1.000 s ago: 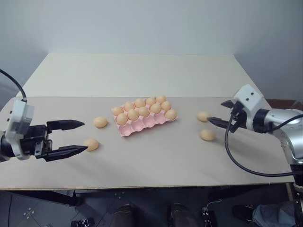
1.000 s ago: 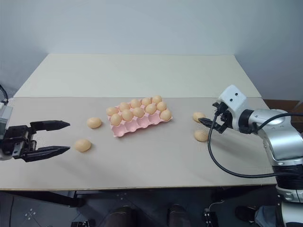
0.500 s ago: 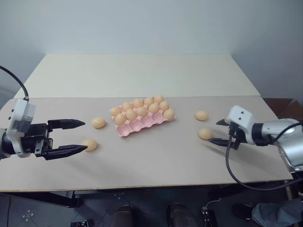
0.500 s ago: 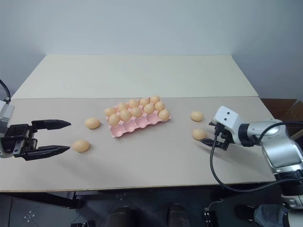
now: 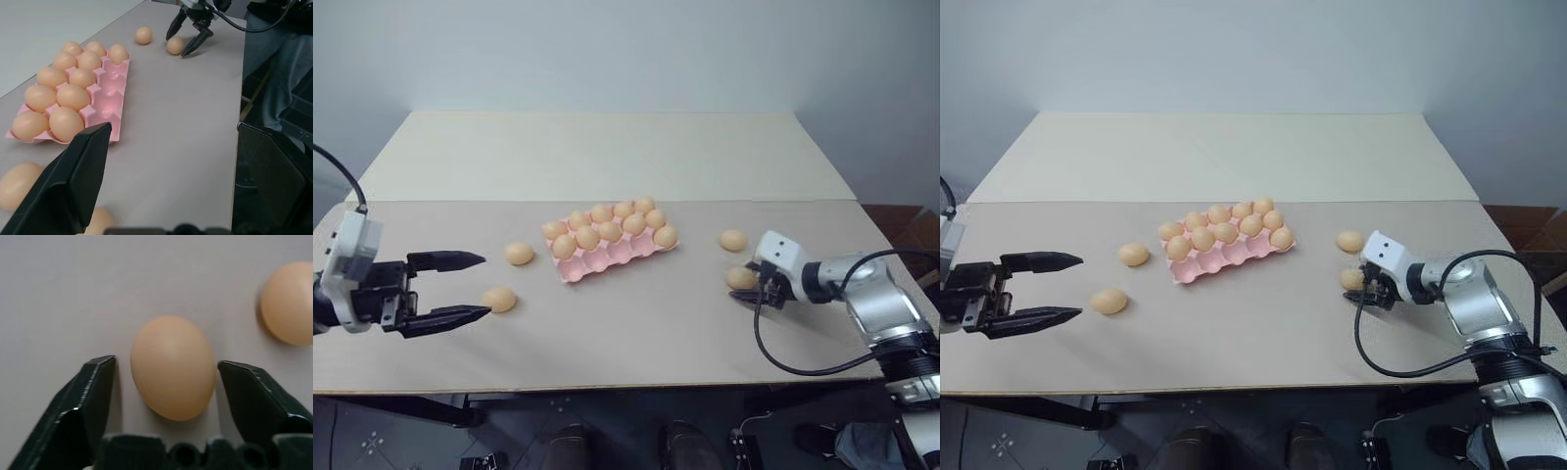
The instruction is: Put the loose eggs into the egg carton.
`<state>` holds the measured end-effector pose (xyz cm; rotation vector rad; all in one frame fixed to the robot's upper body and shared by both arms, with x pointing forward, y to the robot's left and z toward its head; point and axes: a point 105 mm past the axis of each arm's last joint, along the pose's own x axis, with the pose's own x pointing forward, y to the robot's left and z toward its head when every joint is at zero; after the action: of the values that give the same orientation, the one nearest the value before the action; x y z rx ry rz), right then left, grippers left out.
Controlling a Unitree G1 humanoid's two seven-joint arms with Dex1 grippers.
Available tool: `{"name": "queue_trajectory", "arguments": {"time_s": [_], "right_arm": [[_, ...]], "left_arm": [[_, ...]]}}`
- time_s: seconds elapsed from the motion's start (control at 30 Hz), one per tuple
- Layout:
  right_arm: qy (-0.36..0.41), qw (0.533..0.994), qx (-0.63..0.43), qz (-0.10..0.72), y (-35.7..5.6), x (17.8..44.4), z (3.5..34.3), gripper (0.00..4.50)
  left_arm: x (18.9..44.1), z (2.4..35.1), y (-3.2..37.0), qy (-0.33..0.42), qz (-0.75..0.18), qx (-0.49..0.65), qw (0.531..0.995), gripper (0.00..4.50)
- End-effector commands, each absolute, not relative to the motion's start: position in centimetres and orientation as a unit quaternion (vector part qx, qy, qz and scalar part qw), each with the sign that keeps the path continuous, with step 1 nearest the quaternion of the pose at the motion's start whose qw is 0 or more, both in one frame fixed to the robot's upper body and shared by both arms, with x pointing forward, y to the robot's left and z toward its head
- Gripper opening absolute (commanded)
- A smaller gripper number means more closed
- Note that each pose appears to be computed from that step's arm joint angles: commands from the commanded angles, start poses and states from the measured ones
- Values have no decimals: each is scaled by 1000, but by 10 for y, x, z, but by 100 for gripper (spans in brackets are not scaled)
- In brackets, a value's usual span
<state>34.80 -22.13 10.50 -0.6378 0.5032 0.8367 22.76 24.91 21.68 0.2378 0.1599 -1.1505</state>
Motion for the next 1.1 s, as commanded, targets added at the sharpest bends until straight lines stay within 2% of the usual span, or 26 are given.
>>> {"name": "queue_trajectory", "arguments": {"time_s": [0.03, 0.1, 0.33, 0.53, 0.67, 0.8, 1.1], "right_arm": [[220, 836, -320, 388, -222, 355, 114, 245], [206, 845, -324, 373, -221, 359, 120, 196], [130, 853, -308, 400, -187, 350, 174, 196], [76, 850, -295, 429, -126, 366, 192, 196], [60, 848, -286, 443, -81, 375, 191, 196], [60, 850, -277, 444, -53, 380, 183, 196], [70, 870, -281, 398, -47, 396, 174, 196]], "left_arm": [[223, 229, 248, 59, -541, 130, 829, 450], [222, 231, 249, 59, -538, 131, 831, 450], [216, 234, 259, 56, -512, 133, 847, 450], [218, 246, 263, 13, -486, 107, 867, 450], [222, 257, 262, -29, -472, 76, 878, 450], [224, 258, 260, -30, -471, 73, 878, 450], [224, 256, 257, -24, -480, 74, 874, 450]]}}
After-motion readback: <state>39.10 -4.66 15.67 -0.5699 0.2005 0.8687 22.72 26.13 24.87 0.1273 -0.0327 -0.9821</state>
